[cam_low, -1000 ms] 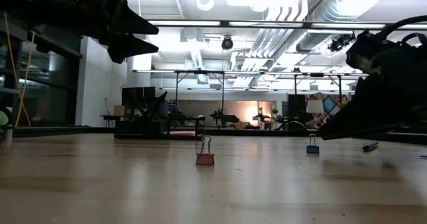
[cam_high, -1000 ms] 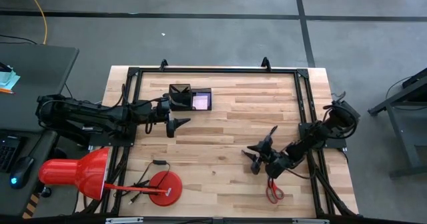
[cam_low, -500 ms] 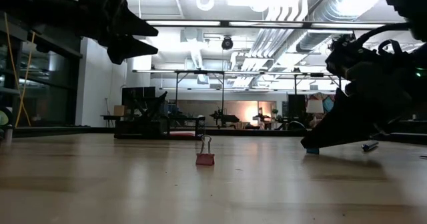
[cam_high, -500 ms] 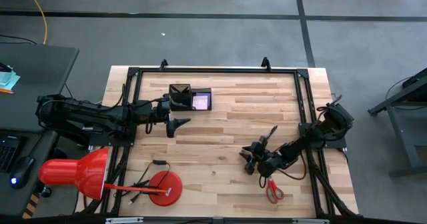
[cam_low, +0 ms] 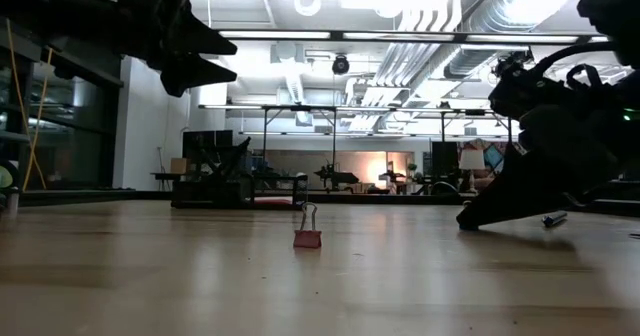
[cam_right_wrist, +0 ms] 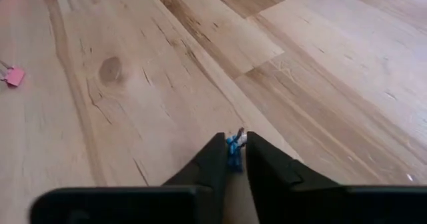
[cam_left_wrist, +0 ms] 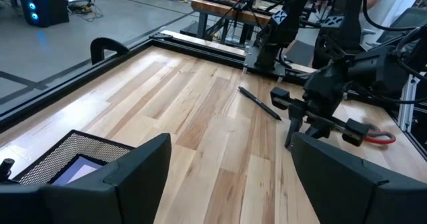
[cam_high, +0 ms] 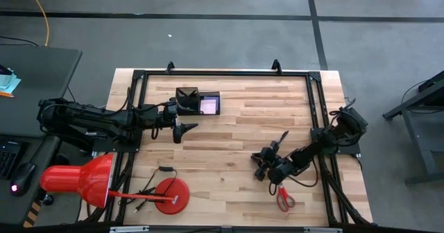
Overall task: Pick and place office supplies into organizer
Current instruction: Put the blue binder clip into the desk organizer
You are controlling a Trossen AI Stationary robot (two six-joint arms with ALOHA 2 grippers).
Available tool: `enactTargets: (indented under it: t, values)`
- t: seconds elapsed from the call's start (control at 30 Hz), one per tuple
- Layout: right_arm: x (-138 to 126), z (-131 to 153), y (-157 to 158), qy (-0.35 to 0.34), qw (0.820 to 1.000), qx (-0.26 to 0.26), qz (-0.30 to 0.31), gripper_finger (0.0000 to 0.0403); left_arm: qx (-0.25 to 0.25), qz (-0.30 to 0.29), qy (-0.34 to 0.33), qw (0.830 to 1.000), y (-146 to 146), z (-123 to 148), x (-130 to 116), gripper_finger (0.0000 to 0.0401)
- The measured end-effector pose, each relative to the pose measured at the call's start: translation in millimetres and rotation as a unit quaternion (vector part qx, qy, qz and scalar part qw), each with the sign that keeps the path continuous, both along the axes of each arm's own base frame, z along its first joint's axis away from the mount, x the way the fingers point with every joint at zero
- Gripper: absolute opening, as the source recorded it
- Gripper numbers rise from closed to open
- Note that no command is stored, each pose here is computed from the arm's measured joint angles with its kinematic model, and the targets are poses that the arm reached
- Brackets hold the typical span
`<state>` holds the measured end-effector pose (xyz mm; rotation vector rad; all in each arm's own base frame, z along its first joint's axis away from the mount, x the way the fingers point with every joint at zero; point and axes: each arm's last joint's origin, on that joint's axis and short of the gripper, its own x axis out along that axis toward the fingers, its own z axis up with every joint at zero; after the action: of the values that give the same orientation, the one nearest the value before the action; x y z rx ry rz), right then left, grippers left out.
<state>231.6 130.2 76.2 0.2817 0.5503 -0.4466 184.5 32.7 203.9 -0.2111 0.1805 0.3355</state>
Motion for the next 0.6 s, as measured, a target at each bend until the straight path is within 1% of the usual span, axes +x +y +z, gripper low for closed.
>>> enactTargets:
  t: [0.1, 0.17, 0.33, 0.4, 0.6]
  values:
    - [0, 0, 0, -0.005, 1.0, 0.0, -0.002, 0.002, 0.0, 0.0, 0.0, 1.0, 0, 0, 0, 0.0294]
    - [1, 1, 0, -0.009, 1.0, -0.005, -0.001, 0.0007, 0.0, 0.0, 0.0, 1.0, 0, 0, 0, 0.0294]
    - [7, 7, 1, -0.043, 0.999, -0.025, 0.003, 0.002, 0.001, 0.0, 0.0, 1.0, 0, 0, 0, 0.0294]
    - [12, 11, -1, -0.056, 0.998, -0.025, 0.009, 0.0023, 0.001, 0.002, 0.0, 1.0, 0, 0, 0, 0.0294]
    - [28, 19, -13, -0.08, 0.996, -0.028, 0.039, 0.0006, 0.008, 0.031, 0.001, 0.999, 2, 0, -1, 0.0294]
